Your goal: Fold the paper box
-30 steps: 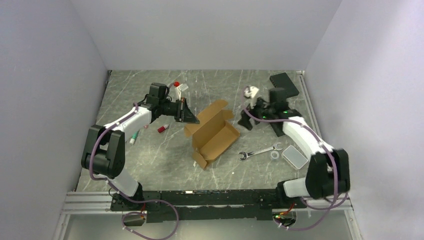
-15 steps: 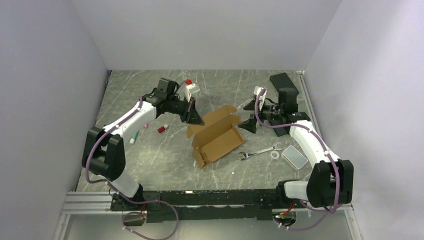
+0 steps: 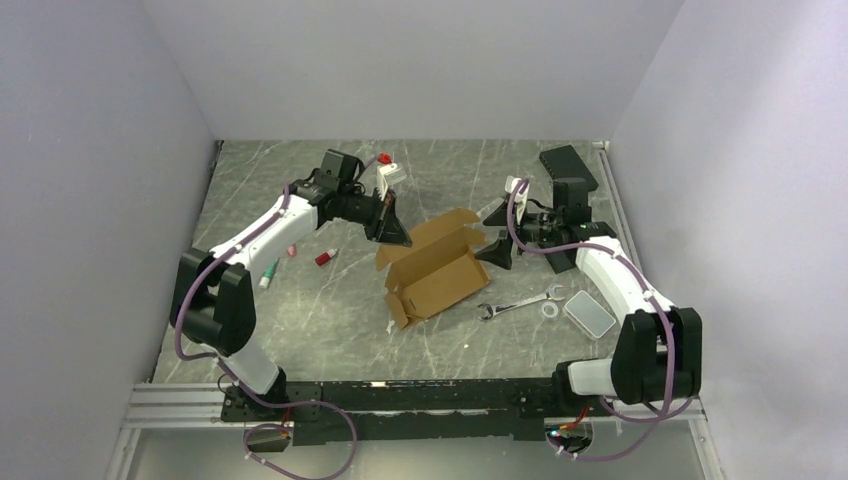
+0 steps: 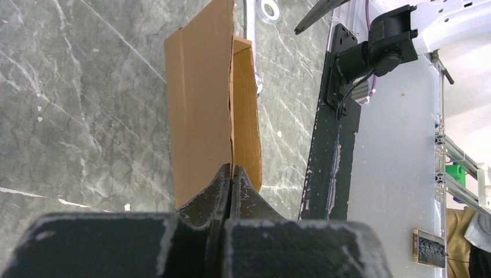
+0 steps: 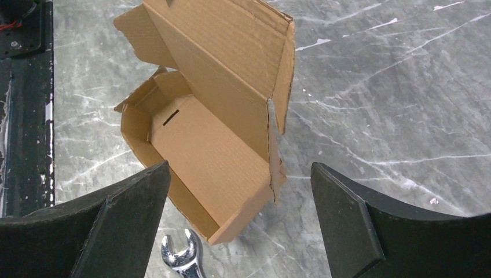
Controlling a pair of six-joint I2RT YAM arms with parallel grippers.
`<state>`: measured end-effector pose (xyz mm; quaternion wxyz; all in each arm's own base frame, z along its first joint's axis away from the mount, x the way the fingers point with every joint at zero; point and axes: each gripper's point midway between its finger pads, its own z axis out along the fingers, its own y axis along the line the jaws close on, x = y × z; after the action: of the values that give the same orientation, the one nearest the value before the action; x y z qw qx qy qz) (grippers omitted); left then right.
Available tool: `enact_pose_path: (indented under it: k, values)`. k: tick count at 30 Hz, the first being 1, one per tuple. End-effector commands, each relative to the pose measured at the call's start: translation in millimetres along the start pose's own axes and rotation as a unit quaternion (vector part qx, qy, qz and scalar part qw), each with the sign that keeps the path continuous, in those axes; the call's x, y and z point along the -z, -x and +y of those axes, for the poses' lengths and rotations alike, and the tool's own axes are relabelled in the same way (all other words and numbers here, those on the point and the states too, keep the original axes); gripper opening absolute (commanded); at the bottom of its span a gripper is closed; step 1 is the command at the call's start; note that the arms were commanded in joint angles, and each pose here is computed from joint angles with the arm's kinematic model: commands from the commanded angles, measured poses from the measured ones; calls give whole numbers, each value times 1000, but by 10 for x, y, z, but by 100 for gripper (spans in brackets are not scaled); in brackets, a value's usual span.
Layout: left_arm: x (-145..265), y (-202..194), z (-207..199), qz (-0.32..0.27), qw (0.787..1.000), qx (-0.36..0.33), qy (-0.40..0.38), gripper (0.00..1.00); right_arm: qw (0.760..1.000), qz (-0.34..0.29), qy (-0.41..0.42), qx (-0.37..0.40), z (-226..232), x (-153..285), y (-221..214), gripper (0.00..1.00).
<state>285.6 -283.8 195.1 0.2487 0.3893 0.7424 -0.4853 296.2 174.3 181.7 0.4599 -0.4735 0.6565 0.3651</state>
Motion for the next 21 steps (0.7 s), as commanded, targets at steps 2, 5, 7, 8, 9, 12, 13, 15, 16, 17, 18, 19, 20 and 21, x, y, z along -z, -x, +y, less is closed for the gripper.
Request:
enact_pose_path:
  k: [2,5,7,8,9,12,13,15,16,17,18,19,20,21]
  values:
    - [-26,-8,-13,-4,1000,-20,-10,0,1000,-22,9,16,-34,-46,80,91]
    - [-18,-24,-12,-3,1000,-23,-7,0,1000,-14,12,16,-63,-103,43,84]
    - [-33,-27,-33,-8,1000,-19,-13,0,1000,-9,20,19,-61,-147,23,81]
    - [-42,-29,-41,-8,1000,-17,-16,0,999,-8,23,23,-57,-168,24,79]
    - [-49,-35,-42,-7,1000,-15,-17,0,999,-5,24,28,-51,-192,20,77]
    - [-61,-41,-58,-7,1000,-15,-18,0,999,2,23,36,-66,-232,-5,74]
    - [-63,-37,-65,-8,1000,-16,-20,0,999,3,23,35,-73,-237,-15,73]
    - [-80,-44,-94,-9,1000,-16,-24,0,999,5,21,37,-87,-240,-27,70]
    - [-94,-49,-110,-8,999,-16,-27,0,999,5,21,36,-88,-243,-35,69]
    - [-109,-55,-123,-6,999,-17,-29,0,999,4,21,36,-85,-245,-36,68]
    - [-121,-66,-131,-4,999,-16,-30,0,999,3,21,36,-89,-250,-43,67]
    - [-131,-72,-134,-3,999,-16,-31,0,999,4,21,37,-90,-251,-48,65]
    - [-140,-75,-140,-2,999,-16,-31,0,999,5,20,36,-96,-253,-59,64]
    - [-144,-78,-141,-1,999,-17,-31,0,999,7,19,34,-101,-255,-67,61]
